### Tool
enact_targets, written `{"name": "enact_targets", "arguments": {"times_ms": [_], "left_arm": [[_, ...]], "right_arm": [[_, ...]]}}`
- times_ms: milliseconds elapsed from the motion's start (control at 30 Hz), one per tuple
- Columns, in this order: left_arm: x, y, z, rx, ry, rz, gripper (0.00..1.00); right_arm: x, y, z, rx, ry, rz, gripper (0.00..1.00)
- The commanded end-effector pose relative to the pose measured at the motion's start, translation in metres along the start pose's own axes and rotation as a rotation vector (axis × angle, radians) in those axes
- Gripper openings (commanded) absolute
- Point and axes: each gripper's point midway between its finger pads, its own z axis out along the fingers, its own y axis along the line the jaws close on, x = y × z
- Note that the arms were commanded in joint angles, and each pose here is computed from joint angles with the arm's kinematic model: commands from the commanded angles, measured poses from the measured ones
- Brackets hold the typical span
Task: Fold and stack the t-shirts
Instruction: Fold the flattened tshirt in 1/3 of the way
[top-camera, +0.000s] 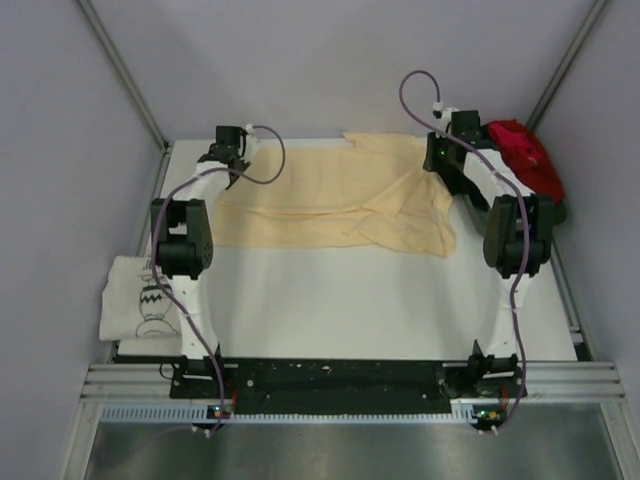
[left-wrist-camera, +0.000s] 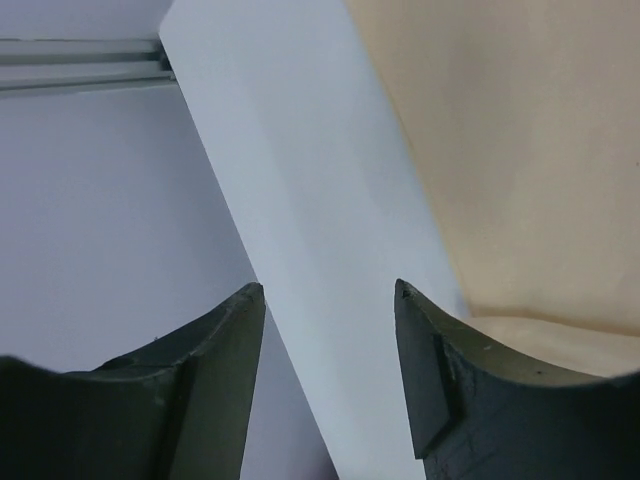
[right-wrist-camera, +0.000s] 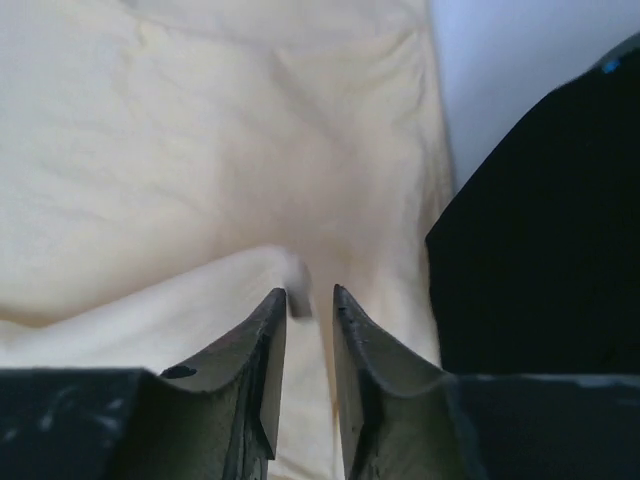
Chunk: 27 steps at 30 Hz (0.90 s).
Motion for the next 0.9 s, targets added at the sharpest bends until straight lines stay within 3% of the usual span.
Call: {"name": "enact_targets", "arguments": {"times_ms": [0, 133, 200, 300, 333, 533, 667, 767, 867], "left_arm": [[-0.018, 0.010, -0.042, 0.105, -0.104, -0.064, 0.59], [0.009, -0.034, -0.086, 0.304, -0.197, 0.137, 0.60], [0.034, -0.052, -0.104, 0.368, -0.197, 0.254, 0.61], [0.070, -0.077, -0.110, 0.424, -0.165, 0.395, 0.64], [0.084, -0.086, -0.108, 0.431, -0.142, 0.423, 0.65], [0.093, -0.089, -0.092, 0.382, -0.121, 0.477, 0.66], [0.095, -0.095, -0.078, 0.389, -0.091, 0.489, 0.65], [0.101, -0.105, -0.075, 0.428, -0.078, 0.485, 0.59], [0.107, -0.115, -0.074, 0.454, -0.069, 0.475, 0.35]], "right_arm": [[-0.051, -0.006, -0.001, 0.056, -0.128, 0.038, 0.34], [-0.063, 0.003, -0.037, 0.048, -0.135, 0.045, 0.53], [-0.059, 0.009, -0.061, 0.045, -0.117, 0.035, 0.59], [-0.028, 0.016, -0.097, 0.049, -0.048, 0.057, 0.60], [0.003, 0.017, -0.099, 0.051, 0.015, 0.080, 0.60], [0.125, 0.028, -0.111, 0.034, 0.244, 0.168, 0.54], [0.161, 0.034, -0.101, -0.010, 0.311, 0.195, 0.50], [0.172, 0.028, -0.092, 0.020, 0.321, 0.198, 0.49], [0.184, 0.021, -0.085, 0.056, 0.356, 0.201, 0.47]]}}
